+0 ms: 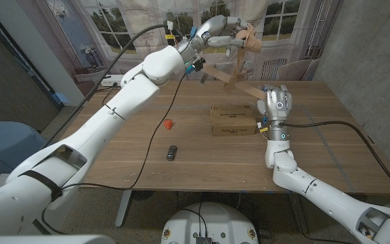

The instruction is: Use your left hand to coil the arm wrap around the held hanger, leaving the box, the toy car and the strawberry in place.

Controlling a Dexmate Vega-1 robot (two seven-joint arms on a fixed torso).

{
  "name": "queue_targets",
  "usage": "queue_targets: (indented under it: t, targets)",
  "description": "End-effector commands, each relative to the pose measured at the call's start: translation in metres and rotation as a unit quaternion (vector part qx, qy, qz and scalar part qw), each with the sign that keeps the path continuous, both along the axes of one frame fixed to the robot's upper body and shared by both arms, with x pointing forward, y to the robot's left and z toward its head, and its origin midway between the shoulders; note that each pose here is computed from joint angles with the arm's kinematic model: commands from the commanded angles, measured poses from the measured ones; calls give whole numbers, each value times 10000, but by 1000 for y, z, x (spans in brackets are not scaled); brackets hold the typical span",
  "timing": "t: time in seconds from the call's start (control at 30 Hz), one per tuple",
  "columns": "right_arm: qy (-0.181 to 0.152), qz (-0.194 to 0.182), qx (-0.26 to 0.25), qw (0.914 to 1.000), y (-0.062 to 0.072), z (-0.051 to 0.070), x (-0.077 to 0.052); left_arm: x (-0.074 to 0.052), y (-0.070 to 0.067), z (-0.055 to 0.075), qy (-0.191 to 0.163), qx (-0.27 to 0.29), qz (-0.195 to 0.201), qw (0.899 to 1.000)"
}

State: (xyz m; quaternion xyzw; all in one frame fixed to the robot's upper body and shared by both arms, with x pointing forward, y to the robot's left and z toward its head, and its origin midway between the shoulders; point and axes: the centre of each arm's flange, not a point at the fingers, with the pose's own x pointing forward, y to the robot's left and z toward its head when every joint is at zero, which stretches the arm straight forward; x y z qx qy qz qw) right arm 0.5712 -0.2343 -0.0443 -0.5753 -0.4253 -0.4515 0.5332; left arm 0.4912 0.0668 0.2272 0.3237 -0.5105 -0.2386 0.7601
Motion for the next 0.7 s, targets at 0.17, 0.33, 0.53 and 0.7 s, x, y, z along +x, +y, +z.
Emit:
queue_targets:
  t: [0.17,0.33,0.53,0.7]
  targets:
    - [-423,388,-67,9983,-1,-2,-8,22,6,29,195,15,940,9954]
    - [-468,459,-14,9978,-3,-1,-9,31,13,30,350,-6,1104,9933]
    - [-552,490,-27,9973,-2,2,-11,43,19,28,634,64,1168,9911]
    - [-565,461,-38,9973,-1,4,-10,46,24,28,740,42,1074,9914]
